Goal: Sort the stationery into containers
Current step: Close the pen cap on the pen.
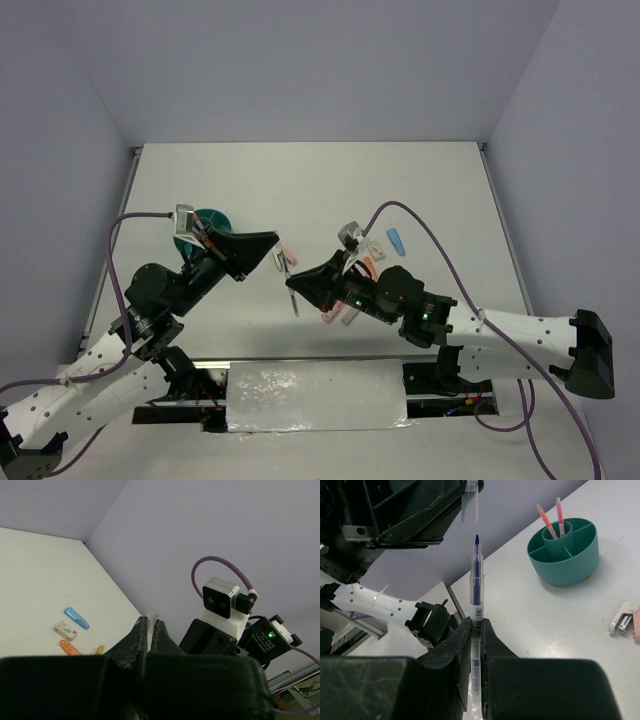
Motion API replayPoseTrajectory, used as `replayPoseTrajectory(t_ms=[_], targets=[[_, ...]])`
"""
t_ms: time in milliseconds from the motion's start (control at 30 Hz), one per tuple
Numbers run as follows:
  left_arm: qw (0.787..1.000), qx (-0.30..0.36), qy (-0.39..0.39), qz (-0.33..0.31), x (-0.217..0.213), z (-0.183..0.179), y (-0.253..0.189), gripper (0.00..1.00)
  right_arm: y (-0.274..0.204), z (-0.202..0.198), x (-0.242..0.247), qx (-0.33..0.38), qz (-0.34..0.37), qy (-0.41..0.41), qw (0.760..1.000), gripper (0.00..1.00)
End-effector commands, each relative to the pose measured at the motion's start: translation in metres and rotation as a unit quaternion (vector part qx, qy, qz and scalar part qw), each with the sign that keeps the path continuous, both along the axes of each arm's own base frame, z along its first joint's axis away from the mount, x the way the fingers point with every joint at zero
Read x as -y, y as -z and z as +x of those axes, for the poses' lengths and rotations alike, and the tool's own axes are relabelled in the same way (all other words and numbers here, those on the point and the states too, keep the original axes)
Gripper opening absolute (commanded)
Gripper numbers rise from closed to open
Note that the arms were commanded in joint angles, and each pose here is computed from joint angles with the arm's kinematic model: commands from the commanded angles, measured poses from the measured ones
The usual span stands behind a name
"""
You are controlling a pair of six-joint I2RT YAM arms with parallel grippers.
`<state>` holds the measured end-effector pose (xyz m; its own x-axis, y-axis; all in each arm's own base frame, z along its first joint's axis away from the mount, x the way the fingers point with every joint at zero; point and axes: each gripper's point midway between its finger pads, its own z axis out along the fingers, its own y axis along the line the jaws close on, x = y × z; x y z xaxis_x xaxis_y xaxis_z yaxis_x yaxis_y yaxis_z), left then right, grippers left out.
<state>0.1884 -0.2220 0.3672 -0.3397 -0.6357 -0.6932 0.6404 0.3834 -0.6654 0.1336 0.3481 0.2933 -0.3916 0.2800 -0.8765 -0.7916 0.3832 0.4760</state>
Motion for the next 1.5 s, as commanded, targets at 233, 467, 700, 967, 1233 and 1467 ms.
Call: replayPoseTrajectory(t_ms=[233, 467, 700, 967, 1233, 1467], targets=[[1.0, 0.005, 0.004, -0.003, 0.004, 0.003, -0.002, 0.0, -0.03, 0.003, 0.004, 0.013, 0.028, 0.017, 0.999, 0.0], [1.0, 0.004, 0.001, 0.003, 0.004, 0.004, -0.001, 0.0, -0.032, 0.005, 0.004, 0.014, 0.028, 0.021, 0.999, 0.0], [1.0, 0.003, 0.012, 0.004, 0.006, 0.0, 0.001, 0.0, -0.043, 0.016, 0.008, 0.024, 0.022, 0.044, 0.999, 0.0], [1.0, -0.008, 0.028, 0.003, 0.01, -0.003, 0.01, 0.0, -0.062, 0.031, 0.008, 0.048, 0.015, 0.049, 0.998, 0.0], [0.999, -0.019, 0.033, 0.026, 0.012, -0.004, 0.024, 0.0, -0.118, 0.05, 0.002, 0.088, 0.02, 0.043, 0.995, 0.0], [0.997, -0.038, 0.017, 0.063, 0.009, 0.0, 0.046, 0.0, -0.163, 0.044, 0.023, 0.125, 0.049, 0.053, 0.99, 0.0]])
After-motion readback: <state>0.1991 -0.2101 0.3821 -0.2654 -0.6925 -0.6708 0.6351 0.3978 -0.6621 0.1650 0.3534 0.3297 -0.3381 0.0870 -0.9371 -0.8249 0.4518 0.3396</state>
